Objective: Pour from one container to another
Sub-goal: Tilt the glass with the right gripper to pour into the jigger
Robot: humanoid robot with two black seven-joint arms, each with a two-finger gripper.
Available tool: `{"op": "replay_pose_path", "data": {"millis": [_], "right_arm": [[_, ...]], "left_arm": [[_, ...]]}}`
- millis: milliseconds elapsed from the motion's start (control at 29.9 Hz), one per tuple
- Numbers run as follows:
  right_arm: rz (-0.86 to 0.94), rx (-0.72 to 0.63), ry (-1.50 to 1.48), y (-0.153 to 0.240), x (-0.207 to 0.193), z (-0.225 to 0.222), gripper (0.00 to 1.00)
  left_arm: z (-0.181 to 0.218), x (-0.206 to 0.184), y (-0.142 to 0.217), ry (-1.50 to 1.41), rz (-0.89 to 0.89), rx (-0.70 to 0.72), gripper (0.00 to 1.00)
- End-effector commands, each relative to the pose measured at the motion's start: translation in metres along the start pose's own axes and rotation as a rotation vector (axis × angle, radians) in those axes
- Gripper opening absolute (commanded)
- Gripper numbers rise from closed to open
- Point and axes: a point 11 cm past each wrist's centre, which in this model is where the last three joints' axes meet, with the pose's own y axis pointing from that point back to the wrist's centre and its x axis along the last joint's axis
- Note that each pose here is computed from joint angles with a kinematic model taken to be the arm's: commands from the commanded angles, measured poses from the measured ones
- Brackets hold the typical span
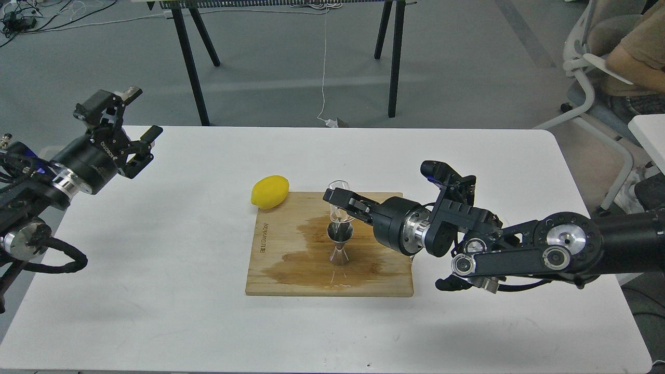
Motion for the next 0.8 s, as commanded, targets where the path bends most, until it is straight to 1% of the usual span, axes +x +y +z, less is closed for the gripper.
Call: {"op": "replay_pose_path", "data": {"millis": [0,502,770], "right_arm": [[0.003,0.019,0.026,0.0,0.0,-0.001,0.33],[-0.003,0.014,0.114,0.001,-0.001,0.011,0.33],[-0.003,0.077,0.149,0.001,-0.001,0.005,0.32]], "left_arm": [[0.0,0.0,0.0,0.0,0.0,0.0,0.89],[0.001,0.001,0.001,-0.002,0.002,0.001,0.89],[0.001,0.001,0.0,-0.003,0.002,-0.001,0.89]]}}
